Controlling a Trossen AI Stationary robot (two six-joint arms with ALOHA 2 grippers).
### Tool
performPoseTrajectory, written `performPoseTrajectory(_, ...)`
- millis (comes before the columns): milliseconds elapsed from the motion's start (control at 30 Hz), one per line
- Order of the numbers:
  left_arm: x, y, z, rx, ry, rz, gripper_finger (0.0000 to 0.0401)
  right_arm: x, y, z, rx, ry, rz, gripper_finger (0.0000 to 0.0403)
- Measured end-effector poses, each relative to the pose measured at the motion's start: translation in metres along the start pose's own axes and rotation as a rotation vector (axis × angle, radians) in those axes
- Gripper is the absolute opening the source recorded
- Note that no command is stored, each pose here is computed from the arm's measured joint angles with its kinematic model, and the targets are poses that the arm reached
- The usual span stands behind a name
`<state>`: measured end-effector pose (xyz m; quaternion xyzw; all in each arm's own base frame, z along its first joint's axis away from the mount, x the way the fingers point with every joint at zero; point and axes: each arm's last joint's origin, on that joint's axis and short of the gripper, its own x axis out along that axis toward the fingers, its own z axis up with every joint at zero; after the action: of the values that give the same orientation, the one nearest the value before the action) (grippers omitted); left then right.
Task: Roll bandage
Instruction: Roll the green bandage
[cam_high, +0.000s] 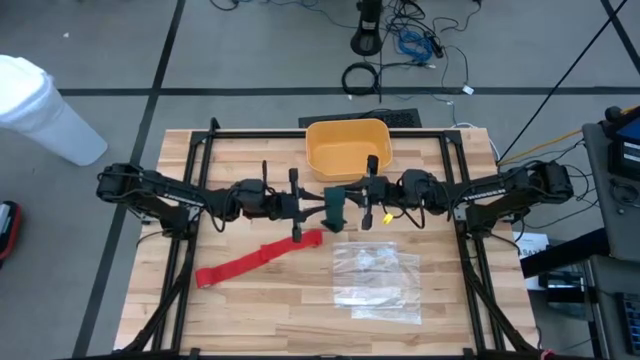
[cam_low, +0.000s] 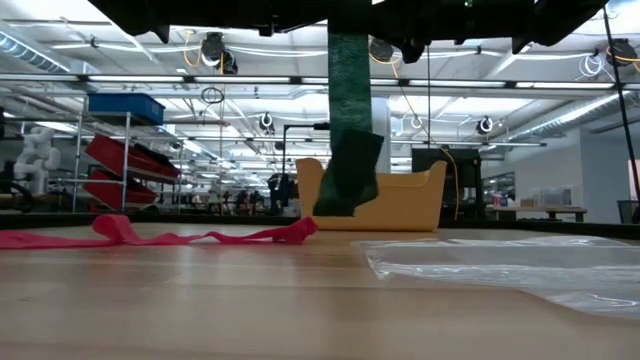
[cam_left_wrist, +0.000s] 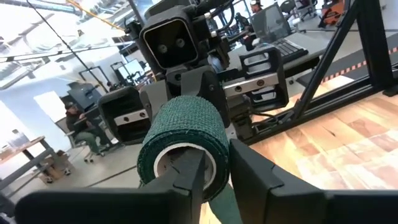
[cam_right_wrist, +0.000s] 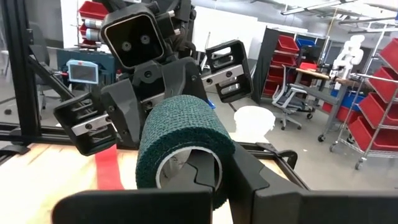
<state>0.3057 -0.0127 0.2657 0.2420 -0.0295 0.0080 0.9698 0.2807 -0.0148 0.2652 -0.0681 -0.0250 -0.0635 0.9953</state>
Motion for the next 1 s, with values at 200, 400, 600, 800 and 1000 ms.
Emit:
performPoseTrajectory(200,0.000,0.001,0.001,-0.028,-0.011,0.008,0.0101,0.000,0.000,0.001,0.022,-0.009,0.000,0.0006)
performPoseTrajectory(400,0.000,0.005,-0.001,-0.041,-0.007,0.017,0.0053,0.000,0.000,0.001,0.021,-0.011,-0.002,0.0006)
performPoseTrajectory(600,0.000,0.006,0.000,-0.045,-0.020,0.021,0.0013,0.000,0.000,0.002,0.045,-0.021,0.004,0.0012)
performPoseTrajectory(800,0.000,0.008,0.004,-0.087,-0.053,0.058,0.0010,-0.005,-0.002,0.009,0.128,-0.028,-0.031,0.0068)
performPoseTrajectory(1000,-0.002,0.012,0.008,-0.125,-0.060,0.117,0.0009,-0.025,-0.006,0.024,0.126,0.014,-0.032,0.0144)
